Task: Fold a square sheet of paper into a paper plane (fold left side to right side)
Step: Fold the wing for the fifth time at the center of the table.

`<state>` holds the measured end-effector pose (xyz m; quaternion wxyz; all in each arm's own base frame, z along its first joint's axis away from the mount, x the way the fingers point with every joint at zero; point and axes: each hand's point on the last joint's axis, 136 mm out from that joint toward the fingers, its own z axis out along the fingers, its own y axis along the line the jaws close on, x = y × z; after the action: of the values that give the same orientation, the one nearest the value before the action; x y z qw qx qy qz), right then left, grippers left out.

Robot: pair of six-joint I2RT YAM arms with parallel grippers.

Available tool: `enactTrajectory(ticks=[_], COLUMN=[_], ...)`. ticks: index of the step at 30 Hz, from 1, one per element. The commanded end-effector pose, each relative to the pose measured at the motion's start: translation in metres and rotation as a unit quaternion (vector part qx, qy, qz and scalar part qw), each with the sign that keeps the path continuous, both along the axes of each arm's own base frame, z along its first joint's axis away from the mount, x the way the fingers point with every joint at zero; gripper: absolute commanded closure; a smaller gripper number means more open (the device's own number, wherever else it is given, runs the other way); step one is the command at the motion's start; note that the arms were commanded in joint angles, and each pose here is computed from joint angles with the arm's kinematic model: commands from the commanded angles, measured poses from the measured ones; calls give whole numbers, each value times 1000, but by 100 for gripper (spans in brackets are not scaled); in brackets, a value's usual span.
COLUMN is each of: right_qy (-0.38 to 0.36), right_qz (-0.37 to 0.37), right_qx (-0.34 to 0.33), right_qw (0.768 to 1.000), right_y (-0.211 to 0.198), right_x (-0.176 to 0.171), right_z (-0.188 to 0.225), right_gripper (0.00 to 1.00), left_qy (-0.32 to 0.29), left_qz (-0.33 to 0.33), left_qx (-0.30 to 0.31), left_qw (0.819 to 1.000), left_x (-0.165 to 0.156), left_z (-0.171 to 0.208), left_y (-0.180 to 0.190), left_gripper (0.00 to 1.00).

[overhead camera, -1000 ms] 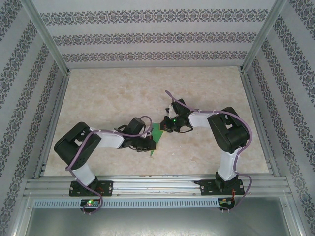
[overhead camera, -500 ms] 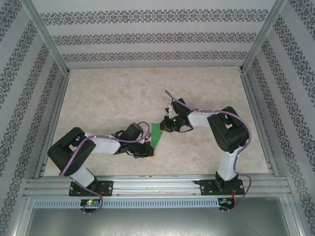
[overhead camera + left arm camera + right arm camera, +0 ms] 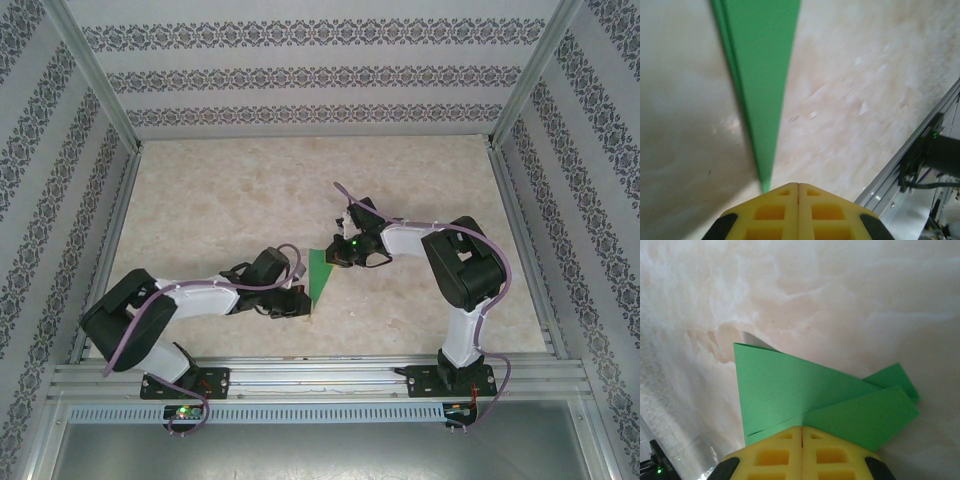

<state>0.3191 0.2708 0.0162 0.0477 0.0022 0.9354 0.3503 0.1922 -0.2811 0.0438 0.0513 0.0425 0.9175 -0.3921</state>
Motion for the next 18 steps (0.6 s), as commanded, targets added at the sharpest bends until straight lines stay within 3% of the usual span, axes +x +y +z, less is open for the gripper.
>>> enactTrajectory(ticks=[1,10,18], right_qy=[-12,-85,-157], right_qz=[-7,-9,-16], right_qx=[-46,-61,-129], right_qw=[999,994,979], right_y=[-11,-13,-36], right_x=[4,15,4], right_z=[1,51,89], right_gripper=[99,80,52], left_qy=[-78,-218,-317], left_qz=[23,98,163], left_qx=[12,55,78], left_qw=[997,969,931], left_x=[25,57,66], left_z=[25,58,87], left_y=[7,56,97], left_gripper=[90,60,37])
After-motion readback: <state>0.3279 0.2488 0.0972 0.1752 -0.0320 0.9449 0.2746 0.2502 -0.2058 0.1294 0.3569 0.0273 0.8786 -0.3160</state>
